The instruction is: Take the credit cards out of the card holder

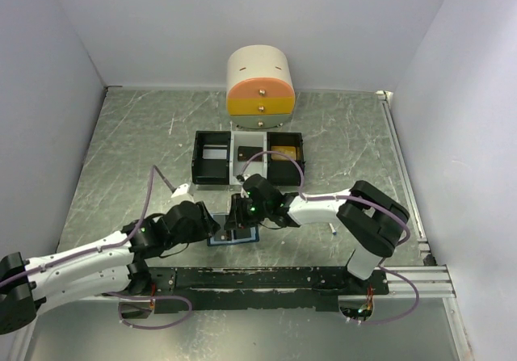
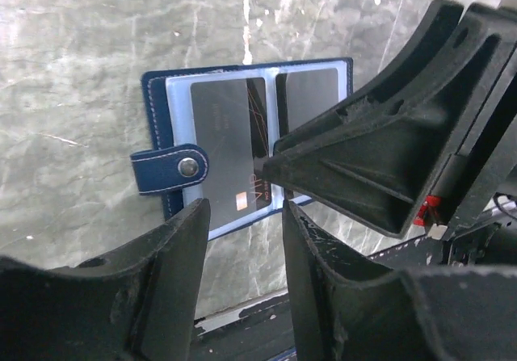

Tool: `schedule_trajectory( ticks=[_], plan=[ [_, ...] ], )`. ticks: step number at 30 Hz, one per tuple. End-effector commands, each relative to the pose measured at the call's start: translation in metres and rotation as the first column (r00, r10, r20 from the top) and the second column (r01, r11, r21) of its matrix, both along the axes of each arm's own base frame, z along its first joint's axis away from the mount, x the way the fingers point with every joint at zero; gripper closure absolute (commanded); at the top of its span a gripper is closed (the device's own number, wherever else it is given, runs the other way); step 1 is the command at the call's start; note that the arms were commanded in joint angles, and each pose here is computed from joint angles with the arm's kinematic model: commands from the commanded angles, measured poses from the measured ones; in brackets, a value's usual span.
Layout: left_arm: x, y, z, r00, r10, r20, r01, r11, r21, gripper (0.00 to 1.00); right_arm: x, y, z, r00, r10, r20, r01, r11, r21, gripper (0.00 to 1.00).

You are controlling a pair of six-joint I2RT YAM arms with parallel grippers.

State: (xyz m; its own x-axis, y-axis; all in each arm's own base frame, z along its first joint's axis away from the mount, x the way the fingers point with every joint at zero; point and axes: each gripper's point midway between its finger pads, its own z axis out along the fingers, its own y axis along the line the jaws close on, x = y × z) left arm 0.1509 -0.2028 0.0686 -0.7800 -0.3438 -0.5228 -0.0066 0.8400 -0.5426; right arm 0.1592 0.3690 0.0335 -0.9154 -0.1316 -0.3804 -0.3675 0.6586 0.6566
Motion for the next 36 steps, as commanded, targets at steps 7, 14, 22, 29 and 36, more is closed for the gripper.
schedule_trajectory(
  ticks=[7,14,22,29,36],
  plan=[
    [-0.007,-0.011,-0.026,0.994,-0.076,-0.078,0.082,0.993,0.083,0.56,0.0,-0.012,-0.023,0.999,-0.042,-0.014,0.041,0.996,-0.081,0.72],
    [-0.012,-0.008,-0.049,0.987,-0.087,-0.139,0.108,0.982,0.153,0.69,-0.005,-0.012,-0.034,0.998,-0.04,-0.052,0.035,0.995,-0.091,0.72],
    [-0.013,-0.007,-0.053,0.986,-0.076,-0.15,0.101,0.981,0.168,0.72,-0.008,-0.006,-0.026,0.997,-0.031,-0.069,0.029,0.999,-0.03,0.75],
    [-0.012,-0.002,-0.047,0.989,-0.061,-0.135,0.083,0.982,0.171,0.67,0.006,-0.02,-0.033,0.993,-0.112,-0.022,0.108,0.984,-0.139,0.74],
    [-0.009,-0.008,-0.043,0.99,-0.083,-0.114,0.099,0.984,0.149,0.66,0.004,-0.027,-0.041,0.992,-0.122,-0.022,0.116,0.977,-0.179,0.74]
  ],
)
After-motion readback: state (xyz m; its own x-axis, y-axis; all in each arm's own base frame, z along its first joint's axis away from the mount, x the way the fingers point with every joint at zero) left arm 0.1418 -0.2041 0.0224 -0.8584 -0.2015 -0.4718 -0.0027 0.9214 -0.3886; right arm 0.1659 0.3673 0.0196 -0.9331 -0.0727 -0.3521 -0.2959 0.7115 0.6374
